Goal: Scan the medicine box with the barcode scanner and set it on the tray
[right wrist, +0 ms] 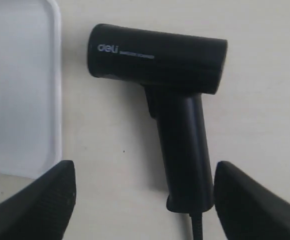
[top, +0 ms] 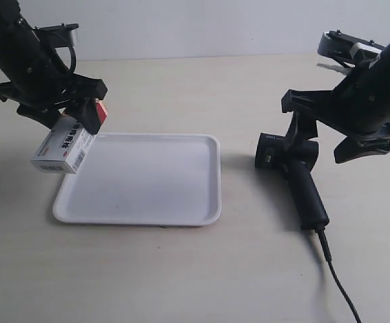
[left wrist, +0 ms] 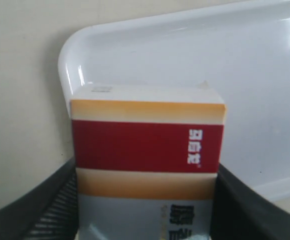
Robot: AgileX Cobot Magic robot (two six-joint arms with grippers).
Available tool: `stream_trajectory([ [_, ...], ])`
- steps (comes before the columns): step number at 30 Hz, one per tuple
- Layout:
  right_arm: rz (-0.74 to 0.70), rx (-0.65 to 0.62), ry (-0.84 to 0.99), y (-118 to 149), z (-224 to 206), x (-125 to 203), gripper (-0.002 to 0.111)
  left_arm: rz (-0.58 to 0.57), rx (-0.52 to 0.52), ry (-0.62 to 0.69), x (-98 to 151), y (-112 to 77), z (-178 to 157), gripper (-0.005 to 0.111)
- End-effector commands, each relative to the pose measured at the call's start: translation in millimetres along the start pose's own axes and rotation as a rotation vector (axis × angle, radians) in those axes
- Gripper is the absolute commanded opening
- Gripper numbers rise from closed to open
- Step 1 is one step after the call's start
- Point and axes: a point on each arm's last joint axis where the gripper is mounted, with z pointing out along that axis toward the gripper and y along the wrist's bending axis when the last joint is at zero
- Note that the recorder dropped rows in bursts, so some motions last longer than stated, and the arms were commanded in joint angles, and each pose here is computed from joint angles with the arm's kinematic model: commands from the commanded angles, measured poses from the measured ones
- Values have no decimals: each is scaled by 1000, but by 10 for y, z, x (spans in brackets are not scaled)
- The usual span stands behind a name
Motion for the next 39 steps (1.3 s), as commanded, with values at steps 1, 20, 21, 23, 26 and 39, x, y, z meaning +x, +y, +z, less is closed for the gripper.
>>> stream_trajectory([
  [1, 57, 68, 23, -59, 104, -26, 73, 9, 7, -35, -27, -30, -66, 0],
  [20, 23, 55, 53, -141, 778, -191, 72, 30, 23, -61, -50, -46, -68, 0],
  [21, 23, 54, 51, -133, 782, -212, 72, 32, 23, -61, -50, -46, -68, 0],
  [23, 19, 52, 58, -117, 791, -250, 72, 32, 23, -61, -50, -46, -68, 0],
  [26, 13, 51, 81, -101, 816, -286, 72, 38, 22, -61, -50, -46, -68, 0],
  [39, -26, 102, 98, -173, 957, -306, 72, 49, 24, -73, -60, -47, -68, 0],
])
